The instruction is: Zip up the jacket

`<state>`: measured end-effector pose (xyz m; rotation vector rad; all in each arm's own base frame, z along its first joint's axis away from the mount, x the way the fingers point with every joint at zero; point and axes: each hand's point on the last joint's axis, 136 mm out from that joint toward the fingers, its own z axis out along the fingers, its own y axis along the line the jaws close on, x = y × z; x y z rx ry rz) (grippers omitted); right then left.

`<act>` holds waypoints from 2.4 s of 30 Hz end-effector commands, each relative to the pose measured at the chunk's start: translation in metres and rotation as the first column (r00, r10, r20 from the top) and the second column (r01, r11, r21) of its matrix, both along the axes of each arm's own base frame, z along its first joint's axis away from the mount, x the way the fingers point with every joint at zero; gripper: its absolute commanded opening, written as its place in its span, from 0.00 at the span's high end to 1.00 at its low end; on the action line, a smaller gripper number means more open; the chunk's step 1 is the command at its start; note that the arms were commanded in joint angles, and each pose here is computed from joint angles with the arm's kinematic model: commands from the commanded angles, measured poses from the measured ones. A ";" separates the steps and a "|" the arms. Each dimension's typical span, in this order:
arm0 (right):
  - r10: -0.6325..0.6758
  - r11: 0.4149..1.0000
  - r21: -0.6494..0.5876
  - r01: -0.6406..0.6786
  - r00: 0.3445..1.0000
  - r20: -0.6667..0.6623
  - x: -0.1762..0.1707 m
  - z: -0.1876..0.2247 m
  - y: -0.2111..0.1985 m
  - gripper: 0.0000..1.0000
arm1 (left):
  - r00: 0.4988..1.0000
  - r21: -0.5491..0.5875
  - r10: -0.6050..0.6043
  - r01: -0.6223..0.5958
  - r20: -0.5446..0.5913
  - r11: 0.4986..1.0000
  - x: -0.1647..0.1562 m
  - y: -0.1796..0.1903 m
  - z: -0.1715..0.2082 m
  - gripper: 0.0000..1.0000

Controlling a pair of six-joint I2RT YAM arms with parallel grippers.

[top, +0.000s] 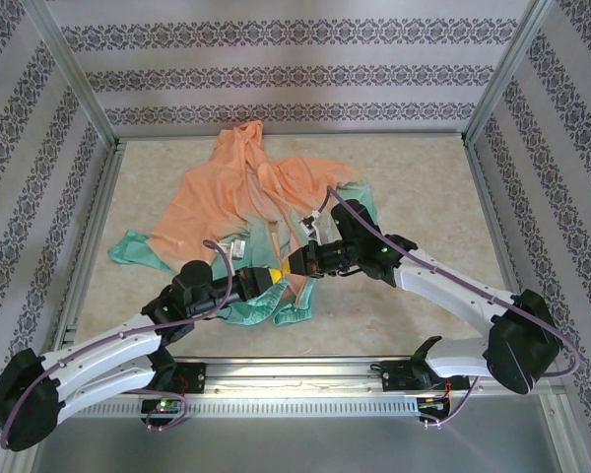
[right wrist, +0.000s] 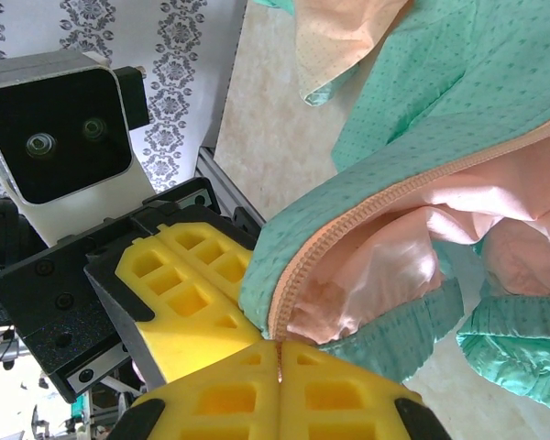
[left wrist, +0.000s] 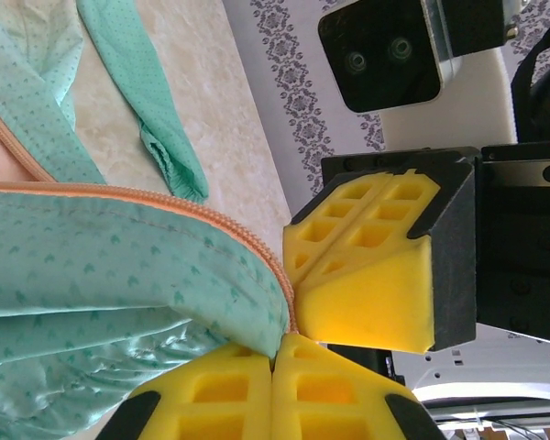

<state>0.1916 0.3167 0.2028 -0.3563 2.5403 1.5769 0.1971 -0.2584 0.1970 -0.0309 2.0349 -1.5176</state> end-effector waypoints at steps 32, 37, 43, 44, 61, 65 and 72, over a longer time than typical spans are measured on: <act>0.097 0.867 -0.482 0.128 0.905 0.414 -0.032 -0.151 -0.060 0.55 | 0.994 0.016 0.046 -0.048 0.098 0.999 -0.013 0.030 0.004 1.00; 0.142 0.883 -0.458 0.103 0.871 0.469 -0.035 -0.157 -0.055 0.55 | 0.992 0.031 0.073 -0.077 0.100 0.997 -0.015 0.039 0.001 1.00; 0.165 0.910 -0.407 0.085 0.825 0.540 -0.038 -0.151 -0.047 0.55 | 0.991 0.042 0.081 -0.086 0.102 0.995 -0.011 0.037 -0.001 1.00; 0.170 0.913 -0.401 0.079 0.819 0.549 -0.038 -0.150 -0.045 0.55 | 0.992 0.045 0.078 -0.083 0.100 0.996 -0.010 0.036 -0.001 1.00; 0.264 0.901 -0.435 0.000 0.794 0.547 -0.035 -0.168 -0.027 0.58 | 0.992 0.067 0.089 -0.095 0.086 0.993 -0.007 0.037 -0.009 1.00; 0.266 0.904 -0.428 -0.002 0.785 0.559 -0.033 -0.165 -0.022 0.58 | 0.993 0.070 0.085 -0.091 0.083 0.993 -0.008 0.037 -0.010 1.00; 0.267 0.909 -0.417 -0.003 0.773 0.576 -0.031 -0.157 -0.020 0.58 | 0.993 0.069 0.083 -0.089 0.084 0.994 -0.009 0.037 -0.009 1.00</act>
